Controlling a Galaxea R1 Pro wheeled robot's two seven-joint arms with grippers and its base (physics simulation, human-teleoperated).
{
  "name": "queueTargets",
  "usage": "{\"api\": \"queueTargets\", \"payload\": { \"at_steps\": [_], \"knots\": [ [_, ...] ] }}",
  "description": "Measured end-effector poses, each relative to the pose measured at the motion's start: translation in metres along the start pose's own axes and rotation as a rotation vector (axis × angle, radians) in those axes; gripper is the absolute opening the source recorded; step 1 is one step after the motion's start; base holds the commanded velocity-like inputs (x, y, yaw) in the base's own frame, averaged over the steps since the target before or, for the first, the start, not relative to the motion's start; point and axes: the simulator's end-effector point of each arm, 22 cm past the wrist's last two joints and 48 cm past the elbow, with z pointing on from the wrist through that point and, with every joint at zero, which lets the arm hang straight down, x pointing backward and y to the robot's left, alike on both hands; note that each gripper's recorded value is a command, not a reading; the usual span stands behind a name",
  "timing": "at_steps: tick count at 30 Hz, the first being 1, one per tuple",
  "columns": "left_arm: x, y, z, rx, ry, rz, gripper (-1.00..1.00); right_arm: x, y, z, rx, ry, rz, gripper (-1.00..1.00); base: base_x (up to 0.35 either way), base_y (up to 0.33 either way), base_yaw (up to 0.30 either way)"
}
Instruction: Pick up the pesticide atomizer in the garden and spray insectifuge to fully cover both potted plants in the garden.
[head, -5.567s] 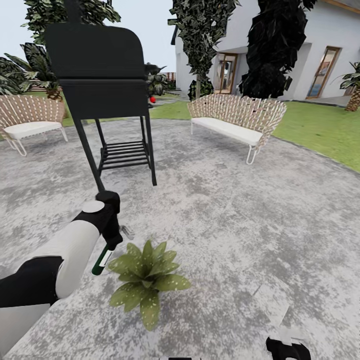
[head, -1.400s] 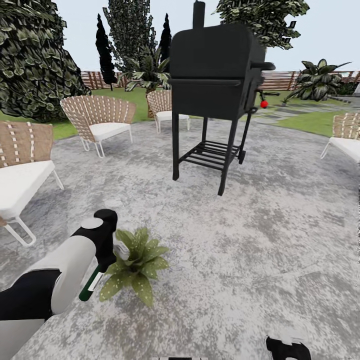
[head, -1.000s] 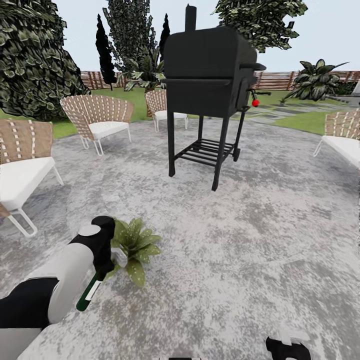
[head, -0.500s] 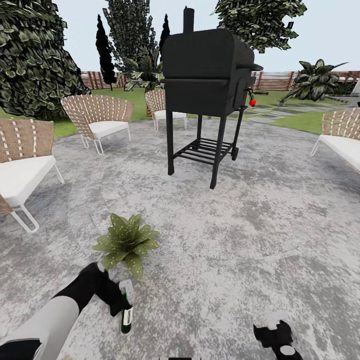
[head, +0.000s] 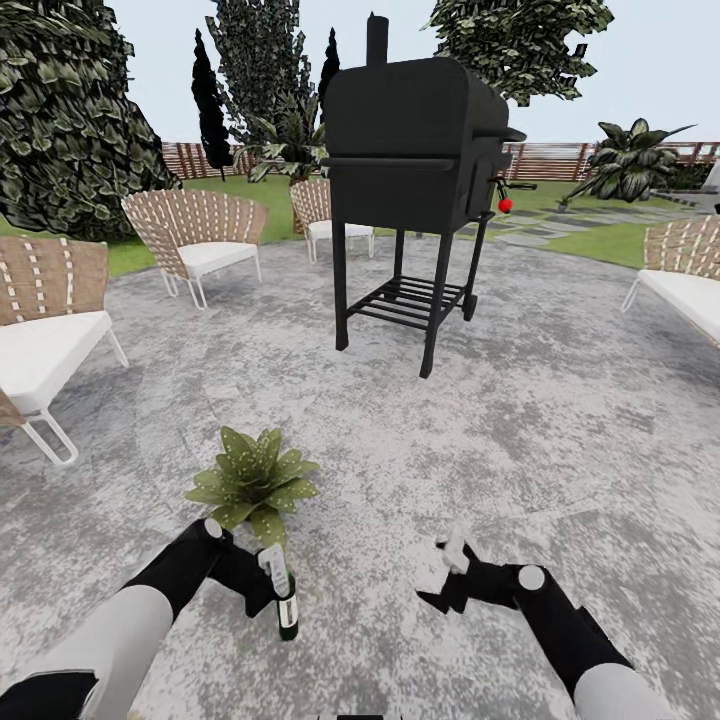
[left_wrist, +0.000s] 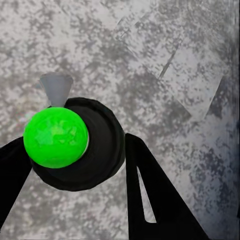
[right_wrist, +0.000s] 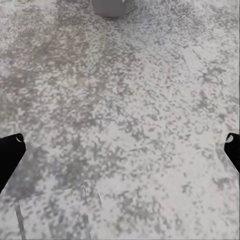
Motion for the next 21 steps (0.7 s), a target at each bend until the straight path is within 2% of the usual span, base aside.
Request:
{"api": "queueTargets", "payload": {
  "at_steps": [3, 6, 7, 13, 16, 18, 21],
  "knots": [
    [-0.003, -0.005, 0.001, 0.018, 0.003, 0.013, -1.0, -0.017, 0.003, -0.003, -0.038, -0.026, -0.033, 1.0, 0.0, 0.0, 0.0],
    [0.004, -0.015, 0.007, 0.047, 0.06, 0.061, -1.0, -0.022, 0.007, -0.002, -0.051, -0.033, -0.039, 1.0, 0.0, 0.0, 0.0],
    [0.007, -0.018, 0.009, 0.054, 0.08, 0.077, -1.0, -0.024, 0.009, -0.001, -0.058, -0.035, -0.039, -1.0, 0.0, 0.0, 0.0],
    [0.001, -0.027, 0.018, 0.074, 0.093, 0.107, -1.0, -0.03, 0.025, 0.002, -0.12, -0.046, -0.039, -1.0, 0.0, 0.0, 0.0],
    [-0.008, -0.032, 0.023, 0.081, 0.084, 0.118, -1.0, -0.047, 0.051, 0.011, -0.188, -0.076, -0.036, -1.0, 0.0, 0.0, 0.0],
    [-0.016, -0.039, 0.03, 0.089, 0.09, 0.144, -1.0, -0.061, 0.065, 0.019, -0.218, -0.1, -0.035, -1.0, 0.0, 0.0, 0.0],
    [-0.03, -0.048, 0.039, 0.1, 0.093, 0.178, -1.0, -0.072, 0.089, 0.029, -0.273, -0.1, -0.079, -1.0, 0.0, 0.0, 0.0]
  ]
}}
